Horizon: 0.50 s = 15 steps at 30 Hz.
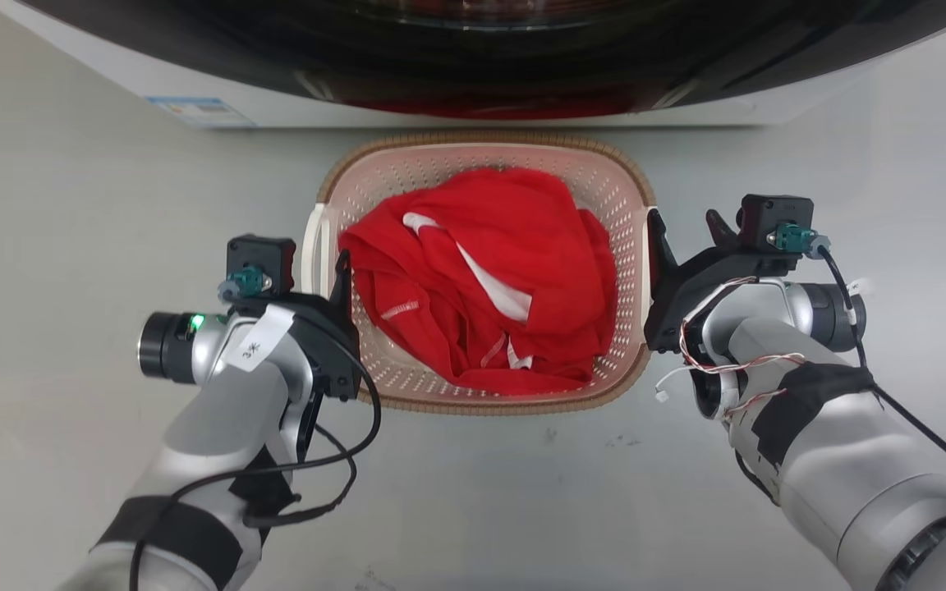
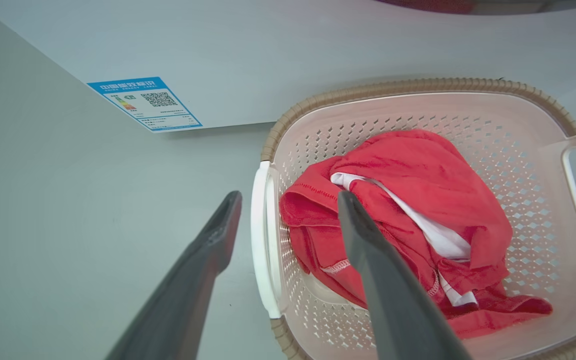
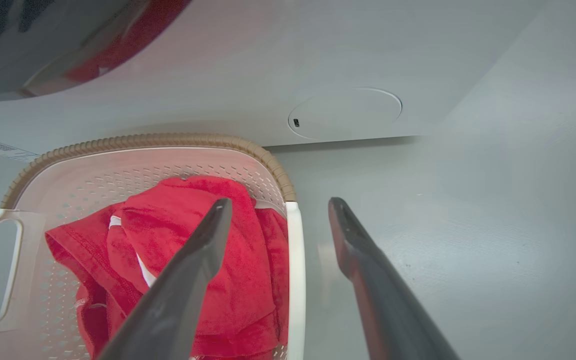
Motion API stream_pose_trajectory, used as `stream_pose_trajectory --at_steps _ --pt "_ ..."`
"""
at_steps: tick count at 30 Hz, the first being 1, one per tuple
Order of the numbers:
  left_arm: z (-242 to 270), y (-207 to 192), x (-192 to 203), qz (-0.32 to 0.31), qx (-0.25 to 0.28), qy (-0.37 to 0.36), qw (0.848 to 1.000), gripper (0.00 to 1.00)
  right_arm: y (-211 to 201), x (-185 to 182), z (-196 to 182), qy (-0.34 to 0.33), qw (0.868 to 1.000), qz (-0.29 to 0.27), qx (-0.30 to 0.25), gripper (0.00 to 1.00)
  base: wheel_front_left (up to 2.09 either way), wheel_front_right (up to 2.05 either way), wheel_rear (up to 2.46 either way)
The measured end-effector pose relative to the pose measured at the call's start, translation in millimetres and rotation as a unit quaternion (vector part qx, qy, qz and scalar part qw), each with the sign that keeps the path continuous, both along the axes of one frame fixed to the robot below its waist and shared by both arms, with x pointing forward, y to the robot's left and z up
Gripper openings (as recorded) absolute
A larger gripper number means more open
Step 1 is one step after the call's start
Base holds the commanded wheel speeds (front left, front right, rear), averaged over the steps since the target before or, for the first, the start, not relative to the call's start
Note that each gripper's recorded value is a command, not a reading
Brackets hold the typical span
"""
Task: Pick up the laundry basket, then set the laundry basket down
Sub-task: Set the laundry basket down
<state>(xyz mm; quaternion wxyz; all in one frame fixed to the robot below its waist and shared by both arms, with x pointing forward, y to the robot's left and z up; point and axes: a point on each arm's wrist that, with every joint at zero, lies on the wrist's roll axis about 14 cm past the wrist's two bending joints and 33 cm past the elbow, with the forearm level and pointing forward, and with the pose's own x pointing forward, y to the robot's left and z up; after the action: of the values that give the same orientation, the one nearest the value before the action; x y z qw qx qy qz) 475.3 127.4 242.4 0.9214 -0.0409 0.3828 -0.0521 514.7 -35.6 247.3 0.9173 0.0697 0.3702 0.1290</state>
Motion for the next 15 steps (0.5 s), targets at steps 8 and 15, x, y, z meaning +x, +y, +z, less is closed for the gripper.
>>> stream_pose_trajectory --at_steps 8,15 --pt "26 6 -5 0.019 -0.010 -0.028 0.999 1.00 -1 -9 30 -0.023 1.000 -0.002 0.007 1.00 0.00 0.00 0.00" --pt "57 -2 -15 0.016 -0.028 -0.067 0.997 1.00 -4 -14 67 -0.063 0.998 -0.002 0.013 1.00 0.00 0.00 0.00"
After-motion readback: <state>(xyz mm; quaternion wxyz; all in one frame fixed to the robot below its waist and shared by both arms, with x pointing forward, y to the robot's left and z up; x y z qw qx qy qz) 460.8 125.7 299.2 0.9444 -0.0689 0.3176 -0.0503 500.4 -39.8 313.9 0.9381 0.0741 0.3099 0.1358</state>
